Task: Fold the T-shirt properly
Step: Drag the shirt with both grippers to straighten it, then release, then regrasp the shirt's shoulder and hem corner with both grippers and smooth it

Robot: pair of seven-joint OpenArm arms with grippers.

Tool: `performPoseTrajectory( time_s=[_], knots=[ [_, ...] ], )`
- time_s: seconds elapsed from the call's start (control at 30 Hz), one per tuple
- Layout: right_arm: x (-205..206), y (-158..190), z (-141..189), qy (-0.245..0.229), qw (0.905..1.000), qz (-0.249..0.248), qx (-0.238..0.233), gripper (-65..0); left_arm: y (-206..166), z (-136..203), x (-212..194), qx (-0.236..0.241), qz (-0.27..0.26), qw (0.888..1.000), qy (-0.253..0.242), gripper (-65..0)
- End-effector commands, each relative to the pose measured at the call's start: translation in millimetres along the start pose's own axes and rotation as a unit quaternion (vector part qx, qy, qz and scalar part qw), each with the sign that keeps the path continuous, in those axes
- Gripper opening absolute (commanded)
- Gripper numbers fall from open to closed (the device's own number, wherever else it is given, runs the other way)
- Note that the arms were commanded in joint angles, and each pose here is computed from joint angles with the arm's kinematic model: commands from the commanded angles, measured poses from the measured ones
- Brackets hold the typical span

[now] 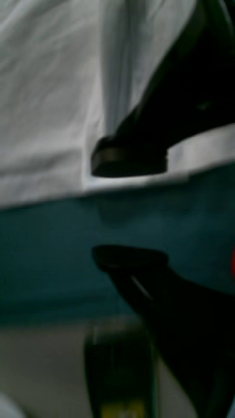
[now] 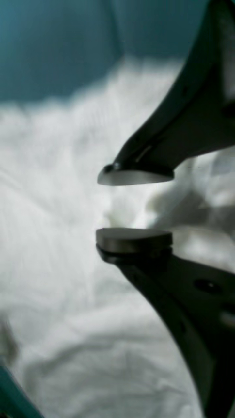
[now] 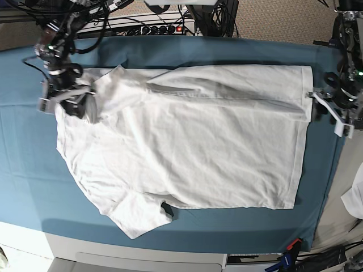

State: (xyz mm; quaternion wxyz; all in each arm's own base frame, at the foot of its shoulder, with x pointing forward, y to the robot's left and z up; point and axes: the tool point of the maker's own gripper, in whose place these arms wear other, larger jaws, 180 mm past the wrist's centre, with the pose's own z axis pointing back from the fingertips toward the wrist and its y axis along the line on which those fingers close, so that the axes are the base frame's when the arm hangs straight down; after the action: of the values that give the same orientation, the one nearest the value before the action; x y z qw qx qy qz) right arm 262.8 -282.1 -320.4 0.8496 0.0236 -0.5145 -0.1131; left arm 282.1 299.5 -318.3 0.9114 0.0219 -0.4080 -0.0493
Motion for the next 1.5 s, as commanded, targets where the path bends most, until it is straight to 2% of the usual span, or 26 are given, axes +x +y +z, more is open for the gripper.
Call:
performPoseTrajectory(
  time_s=[0.0,0.13,0.27,0.47,0.6,0.7,0.9,1.07,1.17,1.2,1.33,1.47],
  knots=[
    [25,-6,10,-0.036,0.9994,0.004,-0.003,-42.7,17,13,29,0.022,-0.019,0.999,-0.037,-31.3],
    [32,-37,49,-0.045,0.9978,-0.035,-0.033,-42.7,49,48,65,0.073,-0.040,0.993,-0.086,-31.3],
    [2,-63,80,-0.016,0.9932,-0.093,-0.068,-42.7,79,77,81,0.117,-0.048,0.986,-0.108,-31.3],
    [-45,-38,102,0.026,0.9853,-0.166,-0.032,-42.8,94,90,86,0.138,-0.041,0.982,-0.119,-31.3],
    [-47,-13,97,0.029,0.9857,-0.165,0.018,-42.8,94,89,85,0.138,-0.041,0.983,-0.117,-31.3],
    [-37,-5,93,0.016,0.9878,-0.148,0.045,-42.8,88,86,75,0.121,-0.044,0.987,-0.098,-31.3],
    [-32,-26,100,0.013,0.9913,-0.130,0.014,-42.8,82,79,30,0.091,-0.026,0.995,-0.029,-31.3],
    [-20,-67,122,0.000,0.9909,-0.125,-0.050,-42.8,70,80,-12,0.058,-0.030,0.997,0.036,-31.3],
    [-18,-112,138,0.010,0.9818,-0.123,-0.145,-42.8,67,83,-29,0.052,-0.029,0.996,0.060,-31.3],
    [-16,-121,141,0.009,0.9796,-0.124,-0.158,-42.8,66,84,-32,0.051,-0.029,0.996,0.065,-31.3],
    [-25,-132,132,0.020,0.9778,-0.147,-0.148,-42.8,58,83,-42,0.039,-0.016,0.997,0.067,-31.3],
    [-58,-124,107,0.039,0.9701,-0.219,-0.097,-42.8,49,82,-48,0.026,0.008,0.998,0.063,-31.3]
  ],
)
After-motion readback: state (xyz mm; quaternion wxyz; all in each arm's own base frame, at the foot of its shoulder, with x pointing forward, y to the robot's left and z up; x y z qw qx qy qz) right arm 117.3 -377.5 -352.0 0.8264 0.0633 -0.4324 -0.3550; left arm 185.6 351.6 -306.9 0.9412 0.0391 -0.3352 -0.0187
